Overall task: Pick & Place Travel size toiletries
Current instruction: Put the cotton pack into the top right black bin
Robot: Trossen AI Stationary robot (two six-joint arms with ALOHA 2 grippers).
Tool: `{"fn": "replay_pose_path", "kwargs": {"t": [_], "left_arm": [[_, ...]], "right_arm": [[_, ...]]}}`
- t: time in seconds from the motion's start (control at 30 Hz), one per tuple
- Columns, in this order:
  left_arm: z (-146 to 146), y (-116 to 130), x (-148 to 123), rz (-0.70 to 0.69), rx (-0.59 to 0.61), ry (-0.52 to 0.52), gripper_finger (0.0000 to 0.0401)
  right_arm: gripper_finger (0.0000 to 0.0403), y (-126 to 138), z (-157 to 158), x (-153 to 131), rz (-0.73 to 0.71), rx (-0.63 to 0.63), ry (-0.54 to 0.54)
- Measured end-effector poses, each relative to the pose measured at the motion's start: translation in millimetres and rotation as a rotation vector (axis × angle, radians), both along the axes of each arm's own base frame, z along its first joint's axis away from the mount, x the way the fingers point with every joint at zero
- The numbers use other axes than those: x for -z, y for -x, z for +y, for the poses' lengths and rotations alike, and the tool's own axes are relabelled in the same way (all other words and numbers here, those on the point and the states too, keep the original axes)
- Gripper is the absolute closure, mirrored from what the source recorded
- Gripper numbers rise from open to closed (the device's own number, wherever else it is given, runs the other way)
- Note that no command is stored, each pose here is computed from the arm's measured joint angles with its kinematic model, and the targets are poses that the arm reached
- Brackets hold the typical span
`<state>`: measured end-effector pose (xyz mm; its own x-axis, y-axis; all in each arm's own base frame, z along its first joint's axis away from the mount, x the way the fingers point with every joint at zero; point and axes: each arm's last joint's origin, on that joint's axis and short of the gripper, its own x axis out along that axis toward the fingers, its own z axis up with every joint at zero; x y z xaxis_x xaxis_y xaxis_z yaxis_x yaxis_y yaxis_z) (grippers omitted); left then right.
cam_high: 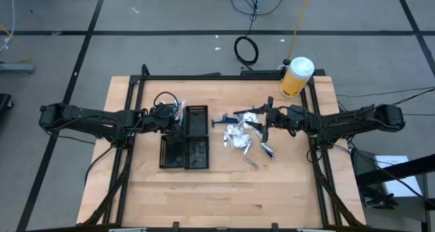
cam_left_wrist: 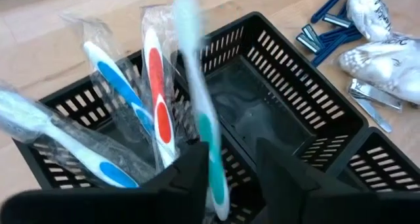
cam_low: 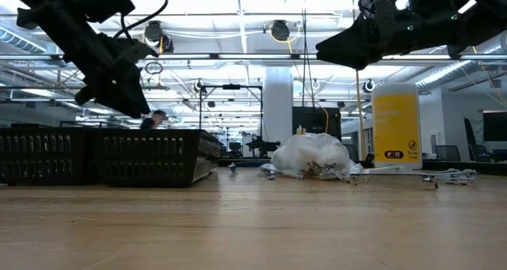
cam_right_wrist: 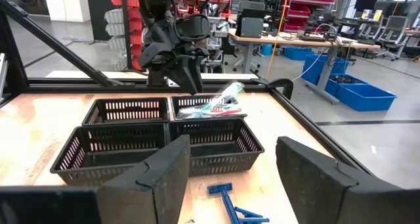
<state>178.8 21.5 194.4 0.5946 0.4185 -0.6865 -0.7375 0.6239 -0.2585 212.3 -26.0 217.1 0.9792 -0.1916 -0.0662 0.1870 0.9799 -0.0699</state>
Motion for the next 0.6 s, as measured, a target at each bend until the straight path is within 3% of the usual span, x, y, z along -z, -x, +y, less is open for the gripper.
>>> {"fn": "replay_pose_path", "kwargs": {"t": [0.2, 0.33, 0.5, 0.6], "left_arm": [[3, 1, -1, 0.012, -0.011, -0.034, 0.0193], [10, 1, -9, -0.069, -0.059, -0.055, 0.0155], [15, -9, -23, -0.206, -0.023, -0.140, 0.0128], [16, -15, -31, -0.268, 0.021, -0.217, 0.0120]], "right_arm": [[0.0192, 0, 0, 0, 0.003, 0.000, -0.001], [0.0192, 0, 0, 3, 0.035, -0.005, -0.005], [0.0193, 4, 1, 23, 0.246, 0.002, -0.040], [0.0193, 10, -2, 37, 0.371, 0.109, -0.101]]}}
